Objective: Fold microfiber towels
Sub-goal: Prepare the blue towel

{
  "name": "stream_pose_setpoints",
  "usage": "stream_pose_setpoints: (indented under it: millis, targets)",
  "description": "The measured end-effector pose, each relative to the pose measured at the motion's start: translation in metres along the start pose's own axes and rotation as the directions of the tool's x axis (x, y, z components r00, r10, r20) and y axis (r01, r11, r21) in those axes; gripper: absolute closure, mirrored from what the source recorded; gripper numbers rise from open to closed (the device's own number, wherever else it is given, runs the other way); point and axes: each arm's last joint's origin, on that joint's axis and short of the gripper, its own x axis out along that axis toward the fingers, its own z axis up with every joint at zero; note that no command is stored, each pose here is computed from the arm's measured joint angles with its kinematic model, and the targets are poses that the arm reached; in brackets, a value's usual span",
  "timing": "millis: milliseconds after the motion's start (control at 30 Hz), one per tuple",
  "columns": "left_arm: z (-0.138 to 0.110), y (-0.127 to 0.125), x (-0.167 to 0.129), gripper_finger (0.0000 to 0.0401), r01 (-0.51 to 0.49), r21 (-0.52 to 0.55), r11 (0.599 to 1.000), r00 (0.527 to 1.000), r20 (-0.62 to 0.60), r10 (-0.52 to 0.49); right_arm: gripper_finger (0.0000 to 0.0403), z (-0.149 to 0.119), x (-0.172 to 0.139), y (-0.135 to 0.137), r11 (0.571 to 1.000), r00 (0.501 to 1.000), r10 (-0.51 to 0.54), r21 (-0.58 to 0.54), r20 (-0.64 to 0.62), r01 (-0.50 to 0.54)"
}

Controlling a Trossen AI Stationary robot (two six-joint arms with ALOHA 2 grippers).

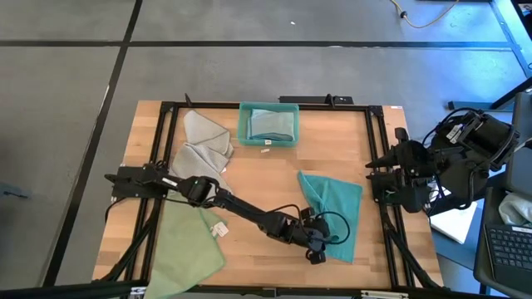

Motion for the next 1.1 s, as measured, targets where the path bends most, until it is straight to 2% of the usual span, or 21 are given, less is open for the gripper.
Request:
stream_pose_setpoints:
  millis: [400,733,867,1000,1100]
  targets:
    - [0.005,0.001,0.001,0.0202,0.003,-0.054,0.999,0.999,0.041,-0.001,0.027,0.0,0.0,0.0,1.0,1.0,0.0,0.0,0.0,0.0]
    - [0.002,0.005,0.001,0.0202,-0.059,-0.032,0.998,0.998,0.026,0.059,0.027,0.001,0.0,0.0,1.0,1.0,-0.021,-0.002,0.017,0.021]
    - [0.002,0.005,0.001,0.0202,-0.067,0.009,0.998,0.997,0.023,0.067,0.027,0.001,0.0,0.0,1.0,1.0,-0.021,-0.002,0.017,0.021]
    - [-0.003,0.009,0.001,0.0202,-0.117,0.055,0.992,0.993,-0.013,0.118,0.027,0.001,0.0,0.0,1.0,1.0,-0.021,-0.003,0.018,0.022]
    - [-0.004,0.011,0.002,0.0202,-0.127,0.05,0.991,0.991,-0.027,0.128,0.027,0.001,0.0,0.0,1.0,1.0,-0.021,-0.003,0.018,0.022]
